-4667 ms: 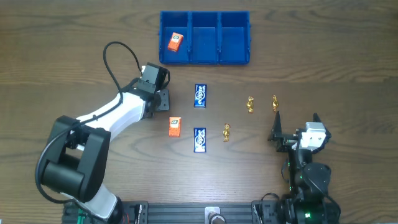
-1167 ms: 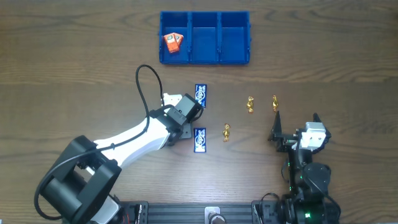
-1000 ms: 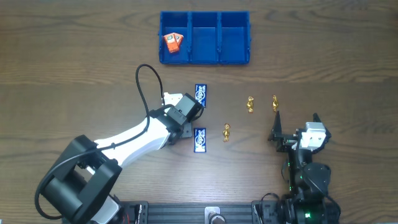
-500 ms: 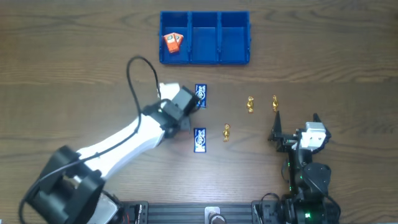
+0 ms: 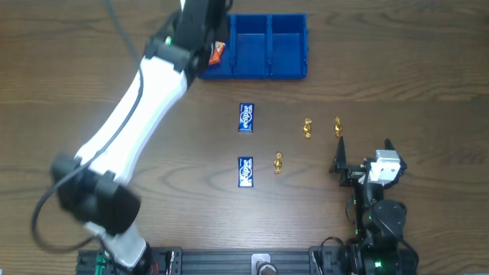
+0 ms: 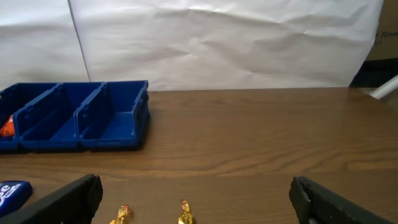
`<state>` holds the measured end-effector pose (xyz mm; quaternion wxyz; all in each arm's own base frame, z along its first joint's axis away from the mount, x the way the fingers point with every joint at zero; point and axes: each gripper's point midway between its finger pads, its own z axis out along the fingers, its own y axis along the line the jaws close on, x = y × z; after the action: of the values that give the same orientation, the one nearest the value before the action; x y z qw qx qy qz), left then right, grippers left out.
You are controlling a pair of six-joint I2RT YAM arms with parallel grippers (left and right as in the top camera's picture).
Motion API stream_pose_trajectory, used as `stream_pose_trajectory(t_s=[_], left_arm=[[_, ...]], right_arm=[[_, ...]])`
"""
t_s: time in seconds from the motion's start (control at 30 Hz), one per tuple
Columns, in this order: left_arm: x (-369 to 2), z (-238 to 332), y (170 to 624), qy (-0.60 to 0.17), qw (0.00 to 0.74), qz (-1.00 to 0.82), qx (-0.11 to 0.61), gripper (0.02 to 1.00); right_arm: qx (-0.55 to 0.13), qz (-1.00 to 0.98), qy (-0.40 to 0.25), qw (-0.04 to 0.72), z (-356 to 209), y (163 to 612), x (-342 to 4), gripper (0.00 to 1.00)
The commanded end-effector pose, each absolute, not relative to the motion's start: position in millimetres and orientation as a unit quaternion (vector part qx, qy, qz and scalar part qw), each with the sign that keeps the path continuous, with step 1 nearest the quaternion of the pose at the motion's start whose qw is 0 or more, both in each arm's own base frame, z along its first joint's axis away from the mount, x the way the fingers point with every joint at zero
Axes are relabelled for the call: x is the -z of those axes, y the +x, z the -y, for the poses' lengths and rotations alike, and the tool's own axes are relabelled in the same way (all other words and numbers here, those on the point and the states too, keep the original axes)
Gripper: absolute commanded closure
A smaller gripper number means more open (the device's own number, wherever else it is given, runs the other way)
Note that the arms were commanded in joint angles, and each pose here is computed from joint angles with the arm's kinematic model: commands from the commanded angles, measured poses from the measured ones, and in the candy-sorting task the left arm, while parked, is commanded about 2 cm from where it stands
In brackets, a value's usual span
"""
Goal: Sort Candies Into Trays
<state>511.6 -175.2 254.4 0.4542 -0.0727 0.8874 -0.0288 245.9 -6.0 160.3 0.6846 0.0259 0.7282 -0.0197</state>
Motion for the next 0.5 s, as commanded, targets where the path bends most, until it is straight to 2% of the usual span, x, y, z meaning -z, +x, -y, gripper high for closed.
stream_pose_trajectory(t_s=[0.03,0.23,0.5], left_arm=[[-188.3,184.8,544.9,-0.04,0.396,-0.917,0.036,0.687],[-150.4,184.6,549.7,-0.044,0.365,-0.93,0.032,0.676],[-146.1,173.2,553.3,-0.056,0.361,-0.93,0.028,0.658]], right_arm=[[0.021,-0.728,0.032,0.685,8.1,245.5,-160.3,0.003],[0.021,-0.728,0.032,0.685,8.1,245.5,-160.3,0.003],[0.021,-0.728,0.032,0.685,8.2,245.5,-160.3,0.003]])
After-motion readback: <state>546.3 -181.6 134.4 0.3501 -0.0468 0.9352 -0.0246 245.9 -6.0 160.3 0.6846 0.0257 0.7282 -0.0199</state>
